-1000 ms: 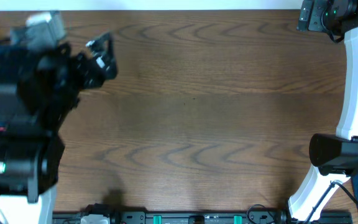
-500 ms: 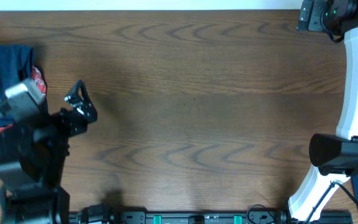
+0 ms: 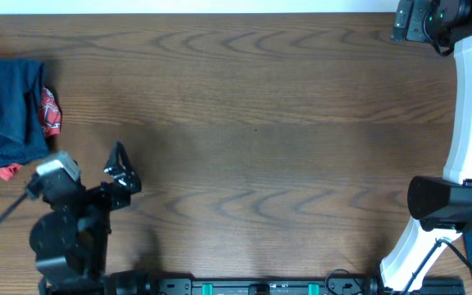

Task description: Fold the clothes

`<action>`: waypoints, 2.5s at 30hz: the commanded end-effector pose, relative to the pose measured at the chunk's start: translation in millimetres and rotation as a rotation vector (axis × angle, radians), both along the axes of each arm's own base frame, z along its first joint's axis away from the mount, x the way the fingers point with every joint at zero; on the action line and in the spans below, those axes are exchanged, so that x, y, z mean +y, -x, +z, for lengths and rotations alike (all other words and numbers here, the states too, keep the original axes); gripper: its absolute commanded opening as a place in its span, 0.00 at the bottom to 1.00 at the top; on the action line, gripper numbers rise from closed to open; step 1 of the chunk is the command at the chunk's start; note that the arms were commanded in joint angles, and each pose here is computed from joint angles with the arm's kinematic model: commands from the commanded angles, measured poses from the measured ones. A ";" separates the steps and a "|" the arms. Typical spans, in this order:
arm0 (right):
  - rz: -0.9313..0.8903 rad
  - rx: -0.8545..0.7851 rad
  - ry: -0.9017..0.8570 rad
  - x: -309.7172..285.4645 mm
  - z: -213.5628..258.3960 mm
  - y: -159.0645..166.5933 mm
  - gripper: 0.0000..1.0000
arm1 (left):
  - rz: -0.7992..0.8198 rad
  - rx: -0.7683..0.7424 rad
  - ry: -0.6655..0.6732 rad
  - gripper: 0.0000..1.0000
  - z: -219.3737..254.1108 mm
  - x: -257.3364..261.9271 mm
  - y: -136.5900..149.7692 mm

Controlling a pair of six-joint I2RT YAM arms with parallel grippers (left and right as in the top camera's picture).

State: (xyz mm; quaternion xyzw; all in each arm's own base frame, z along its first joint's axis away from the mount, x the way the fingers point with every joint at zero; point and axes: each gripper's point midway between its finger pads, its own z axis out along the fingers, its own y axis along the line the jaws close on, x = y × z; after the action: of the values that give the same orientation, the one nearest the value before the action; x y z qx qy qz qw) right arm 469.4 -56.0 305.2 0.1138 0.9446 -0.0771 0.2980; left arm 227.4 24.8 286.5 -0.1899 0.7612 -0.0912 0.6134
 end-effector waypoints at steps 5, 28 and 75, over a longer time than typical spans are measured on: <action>-0.018 -0.017 -0.010 -1.4 5.6 2.2 0.99 | 0.043 -0.026 -0.015 0.98 -28.2 5.9 14.7; -0.018 -0.017 -0.010 -1.4 5.6 2.2 0.99 | 0.041 -0.045 0.000 0.98 -77.9 3.7 22.5; -0.015 -0.017 -0.010 -0.2 5.6 2.1 0.99 | 0.040 0.150 -0.059 0.98 -173.8 9.7 9.2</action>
State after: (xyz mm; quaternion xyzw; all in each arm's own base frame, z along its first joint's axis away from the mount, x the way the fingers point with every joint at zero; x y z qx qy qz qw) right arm 469.4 -56.0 305.2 0.1138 0.9446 -0.0771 0.2980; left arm 218.4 30.2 119.4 -0.2278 0.7924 -0.0810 0.5600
